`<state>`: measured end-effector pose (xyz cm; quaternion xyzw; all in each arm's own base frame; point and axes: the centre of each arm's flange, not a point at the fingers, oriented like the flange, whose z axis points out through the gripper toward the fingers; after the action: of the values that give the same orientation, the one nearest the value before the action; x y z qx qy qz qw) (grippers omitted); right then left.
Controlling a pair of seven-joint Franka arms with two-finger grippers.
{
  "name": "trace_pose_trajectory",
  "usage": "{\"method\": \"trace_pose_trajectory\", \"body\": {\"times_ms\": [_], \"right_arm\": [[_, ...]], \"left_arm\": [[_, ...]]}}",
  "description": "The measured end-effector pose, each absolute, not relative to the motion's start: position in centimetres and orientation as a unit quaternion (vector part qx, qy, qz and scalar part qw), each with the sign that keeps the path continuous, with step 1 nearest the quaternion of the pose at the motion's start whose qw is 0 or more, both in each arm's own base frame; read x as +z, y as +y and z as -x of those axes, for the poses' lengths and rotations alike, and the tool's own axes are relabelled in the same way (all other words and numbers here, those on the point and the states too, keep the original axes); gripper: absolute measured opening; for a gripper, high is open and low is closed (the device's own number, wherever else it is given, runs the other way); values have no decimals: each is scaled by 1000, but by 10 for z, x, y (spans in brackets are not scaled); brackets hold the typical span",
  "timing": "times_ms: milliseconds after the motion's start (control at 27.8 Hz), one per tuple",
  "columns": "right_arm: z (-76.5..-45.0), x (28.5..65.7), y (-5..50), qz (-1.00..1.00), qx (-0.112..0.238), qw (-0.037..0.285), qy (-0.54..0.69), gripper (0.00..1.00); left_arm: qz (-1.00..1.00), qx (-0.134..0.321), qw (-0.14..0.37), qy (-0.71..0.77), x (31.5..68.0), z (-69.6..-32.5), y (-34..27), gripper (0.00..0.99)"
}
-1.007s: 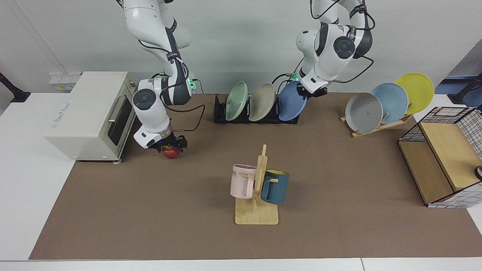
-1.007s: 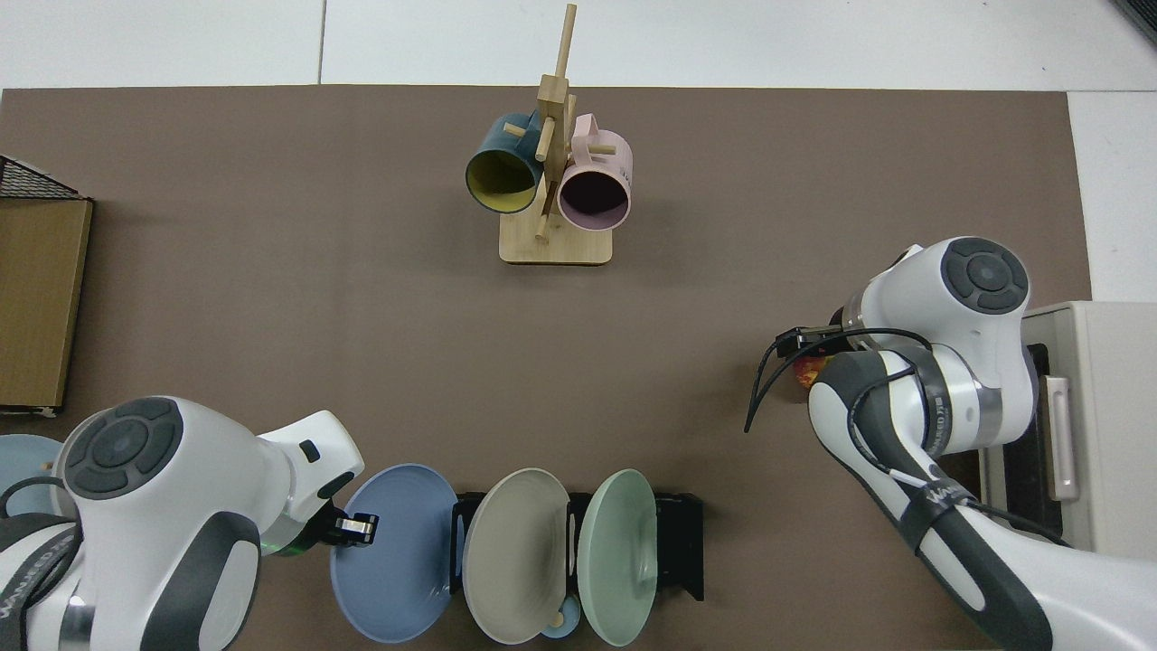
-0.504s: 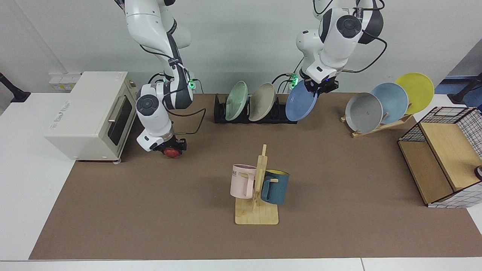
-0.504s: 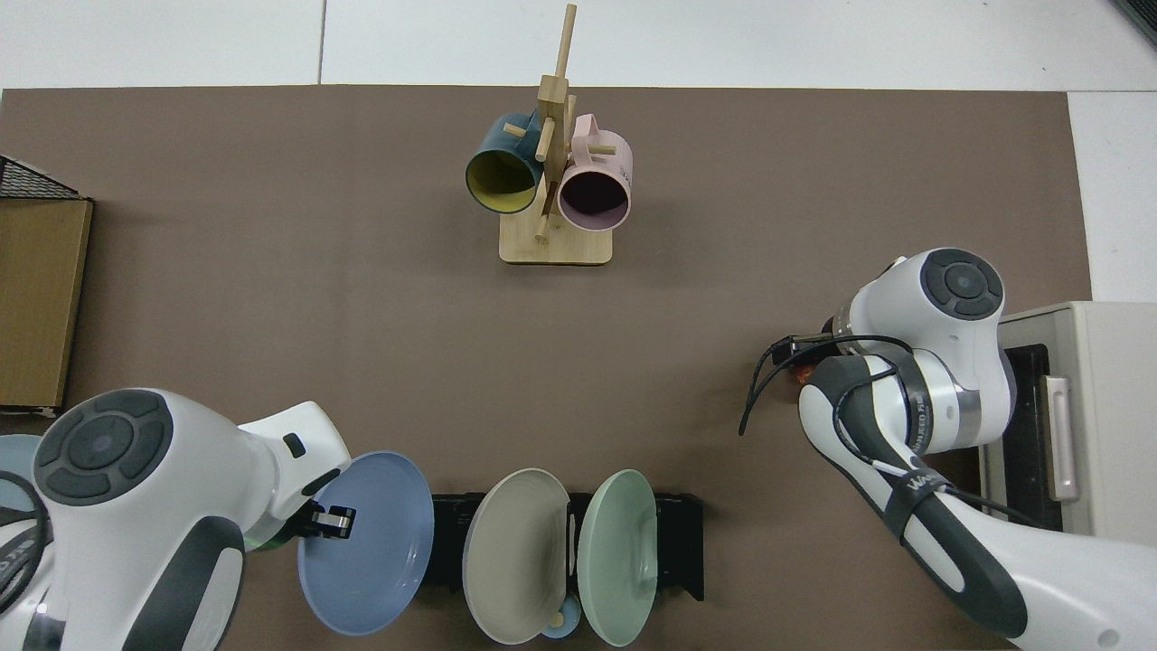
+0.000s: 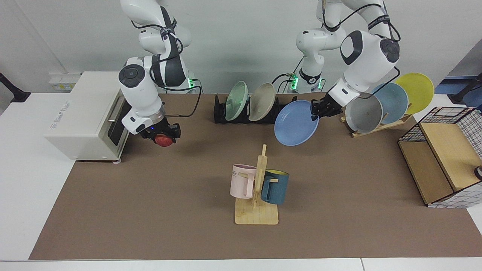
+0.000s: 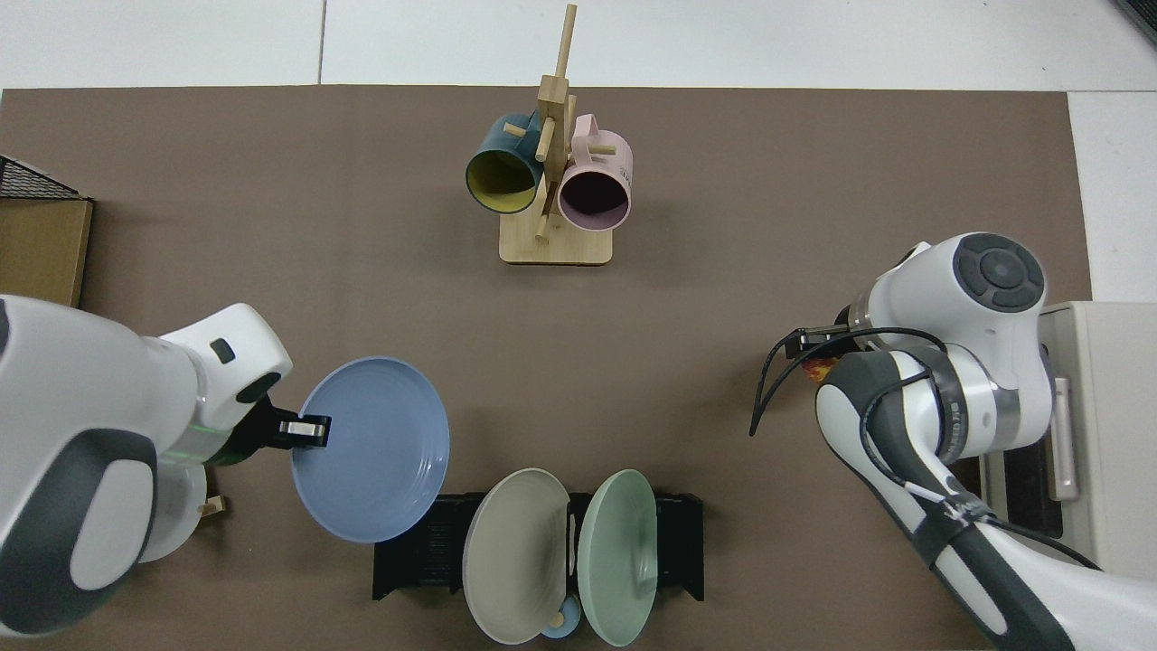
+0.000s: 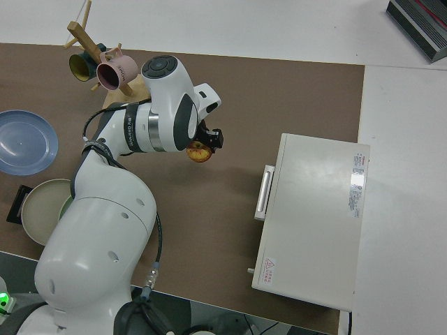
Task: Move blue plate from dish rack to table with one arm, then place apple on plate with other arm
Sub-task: 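Lift the blue plate out of the rack with the left gripper, then set the blue plate down, release it while the right gripper grasps the apple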
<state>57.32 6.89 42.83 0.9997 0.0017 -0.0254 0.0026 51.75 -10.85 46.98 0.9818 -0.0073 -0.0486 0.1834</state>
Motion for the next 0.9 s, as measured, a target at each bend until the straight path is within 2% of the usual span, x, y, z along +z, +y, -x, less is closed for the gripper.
{"method": "trace_pose_trajectory", "body": {"times_ms": [144,396,719,899], "right_arm": [[-580,459,69,-1000,-22,3,1,740],[-583,495,67,-1000,-28,3,0,740],[-583,502,67,-1000,-22,3,0,740],[-583,502,67,-1000,-22,3,0,740]], "left_arm": [[-971,-39,236,19,441,-538,-123,97],[-968,-10,252,2,396,-551,-185,97],[-966,-11,254,-41,362,-533,-248,97],[-967,-12,251,-52,353,-521,-262,97]]}}
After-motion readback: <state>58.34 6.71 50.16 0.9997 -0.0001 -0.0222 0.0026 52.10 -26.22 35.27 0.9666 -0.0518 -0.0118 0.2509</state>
